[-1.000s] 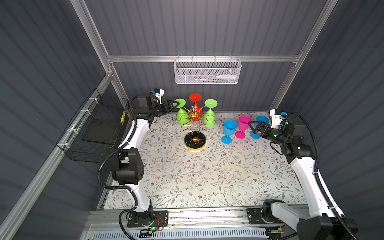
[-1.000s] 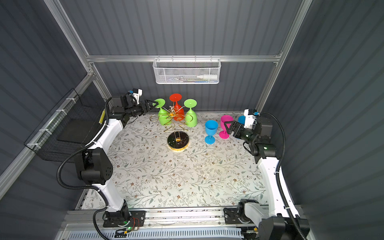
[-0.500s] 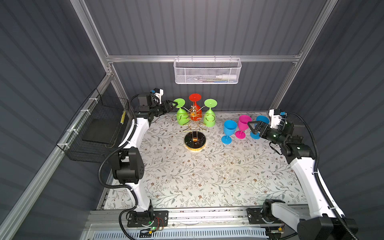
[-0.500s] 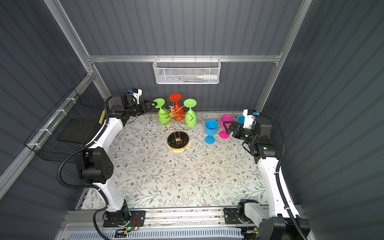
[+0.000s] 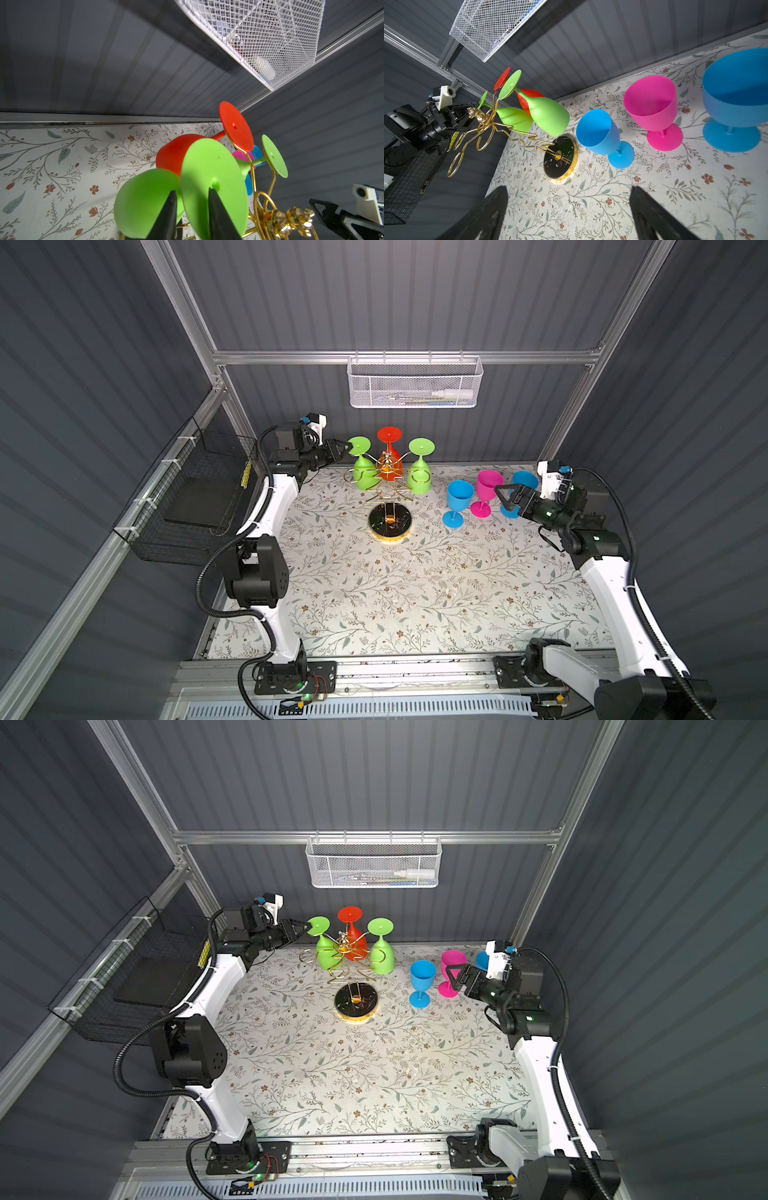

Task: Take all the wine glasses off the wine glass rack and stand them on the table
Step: 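Lift the green glass off the rack arm with the left gripper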

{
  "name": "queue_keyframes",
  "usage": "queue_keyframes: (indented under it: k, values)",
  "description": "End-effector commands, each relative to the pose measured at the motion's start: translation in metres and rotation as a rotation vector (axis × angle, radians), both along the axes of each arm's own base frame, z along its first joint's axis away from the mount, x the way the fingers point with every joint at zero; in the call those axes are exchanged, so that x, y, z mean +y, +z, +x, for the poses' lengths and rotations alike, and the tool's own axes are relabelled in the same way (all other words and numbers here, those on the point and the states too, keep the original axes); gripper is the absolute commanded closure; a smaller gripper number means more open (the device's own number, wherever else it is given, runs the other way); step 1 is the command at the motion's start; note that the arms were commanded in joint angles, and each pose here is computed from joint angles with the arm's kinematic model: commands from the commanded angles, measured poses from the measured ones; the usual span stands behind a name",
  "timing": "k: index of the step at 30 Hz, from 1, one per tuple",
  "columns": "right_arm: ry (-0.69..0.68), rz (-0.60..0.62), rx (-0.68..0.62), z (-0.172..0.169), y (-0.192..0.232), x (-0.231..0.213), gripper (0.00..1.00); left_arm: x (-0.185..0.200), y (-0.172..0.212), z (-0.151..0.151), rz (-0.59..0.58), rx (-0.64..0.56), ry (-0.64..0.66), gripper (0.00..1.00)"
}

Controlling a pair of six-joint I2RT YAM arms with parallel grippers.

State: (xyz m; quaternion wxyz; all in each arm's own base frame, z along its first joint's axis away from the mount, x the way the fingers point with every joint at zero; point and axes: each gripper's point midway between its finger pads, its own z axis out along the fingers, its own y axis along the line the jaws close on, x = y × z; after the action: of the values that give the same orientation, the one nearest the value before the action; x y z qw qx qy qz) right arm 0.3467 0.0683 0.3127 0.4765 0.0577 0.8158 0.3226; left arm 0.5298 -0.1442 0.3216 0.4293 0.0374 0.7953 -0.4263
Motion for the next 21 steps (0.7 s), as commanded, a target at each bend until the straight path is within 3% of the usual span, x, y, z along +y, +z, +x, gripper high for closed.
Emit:
queue_keyframes:
  k: [1, 8, 21]
  values:
    - [0.021, 0.005, -0.014, -0.004, 0.002, 0.005, 0.07, 0.0, 0.014, -0.005, 0.011, -0.012, 0.007, 0.75]
    - [0.023, 0.007, -0.014, -0.005, 0.001, 0.005, 0.06, -0.001, 0.024, -0.008, -0.007, -0.021, -0.003, 0.85]
    - [0.029, 0.013, -0.009, -0.006, -0.003, 0.007, 0.06, -0.004, 0.04, -0.015, -0.039, -0.036, -0.021, 0.94]
